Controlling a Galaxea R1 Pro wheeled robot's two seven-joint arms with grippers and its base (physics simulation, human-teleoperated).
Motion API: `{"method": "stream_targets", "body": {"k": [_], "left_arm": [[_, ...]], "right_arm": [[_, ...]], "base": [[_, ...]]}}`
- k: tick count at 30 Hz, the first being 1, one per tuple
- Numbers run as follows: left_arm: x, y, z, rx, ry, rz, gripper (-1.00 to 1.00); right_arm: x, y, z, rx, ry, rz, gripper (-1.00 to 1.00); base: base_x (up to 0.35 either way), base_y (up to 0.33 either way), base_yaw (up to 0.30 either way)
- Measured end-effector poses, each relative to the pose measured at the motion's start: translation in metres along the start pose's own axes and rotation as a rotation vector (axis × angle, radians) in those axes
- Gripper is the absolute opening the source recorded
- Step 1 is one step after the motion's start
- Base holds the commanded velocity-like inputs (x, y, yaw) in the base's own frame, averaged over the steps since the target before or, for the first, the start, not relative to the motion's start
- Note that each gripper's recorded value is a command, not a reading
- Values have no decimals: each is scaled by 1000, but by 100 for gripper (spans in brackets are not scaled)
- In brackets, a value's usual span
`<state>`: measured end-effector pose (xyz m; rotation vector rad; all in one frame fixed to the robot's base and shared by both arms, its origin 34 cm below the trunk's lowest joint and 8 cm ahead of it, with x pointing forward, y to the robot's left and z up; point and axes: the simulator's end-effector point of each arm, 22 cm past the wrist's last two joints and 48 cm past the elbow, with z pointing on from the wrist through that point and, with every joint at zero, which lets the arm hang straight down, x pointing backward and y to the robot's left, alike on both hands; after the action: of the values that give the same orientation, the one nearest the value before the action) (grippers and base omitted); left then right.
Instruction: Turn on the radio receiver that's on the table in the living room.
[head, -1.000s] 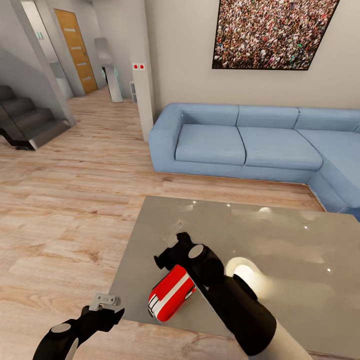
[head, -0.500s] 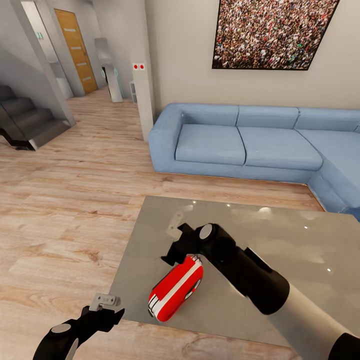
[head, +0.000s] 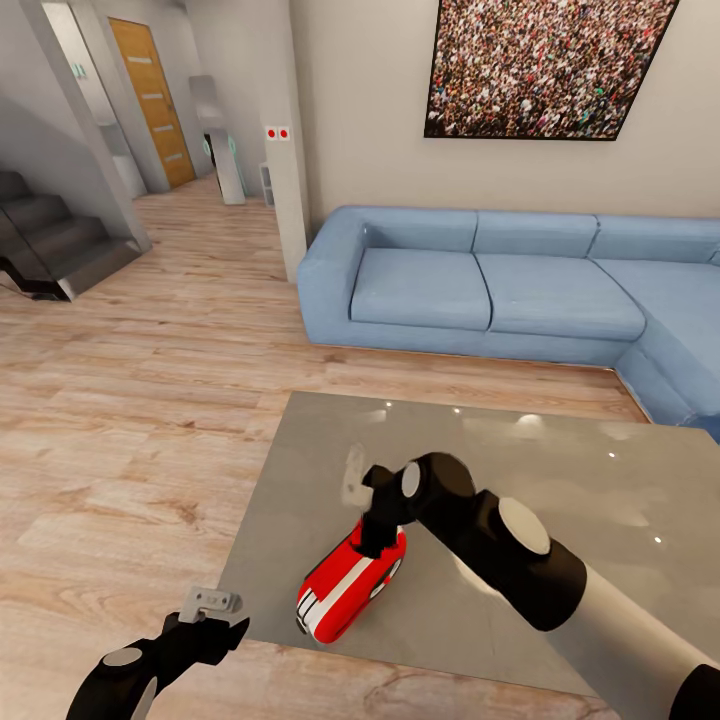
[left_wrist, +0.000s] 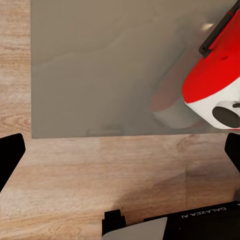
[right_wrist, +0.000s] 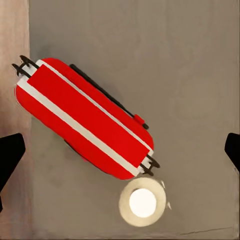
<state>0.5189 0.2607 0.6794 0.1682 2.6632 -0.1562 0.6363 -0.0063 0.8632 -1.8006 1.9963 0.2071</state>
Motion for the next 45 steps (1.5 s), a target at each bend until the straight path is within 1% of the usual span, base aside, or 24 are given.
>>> {"method": "stream_targets", "body": {"k": [3,7,12,14,20,21,29,45], "left_arm": [[1,0,0,-1,3,0,100],[1,1,0,-2,4,-2,100],[1,1,0,-2,6,-3,100],[2,1,0,-1,6,-4,100],[4,1,1,-1,11,-5,100],[6,2,2,-2,14,-5,100],[6,1,2,-1,14,-4,100],[7,2,2,-3,17,-2,100]], "right_arm": [[4,2,-1,-10,17,-46,100],[5,2,-1,-13,26,-77,100],[1,3,-1,-15,22,-92,100],[-5,4,-2,-17,11,-94,100],[-16,5,-3,-17,-7,-83,100],[-20,6,-3,-18,-11,-68,100],[-23,6,-2,-12,-2,-38,100],[-25,5,-3,-8,-4,-29,100]], "base": [[0,0,0],[0,0,0],[0,0,0],[0,0,0],[0,0,0],[0,0,0],[0,0,0],[0,0,0]]}}
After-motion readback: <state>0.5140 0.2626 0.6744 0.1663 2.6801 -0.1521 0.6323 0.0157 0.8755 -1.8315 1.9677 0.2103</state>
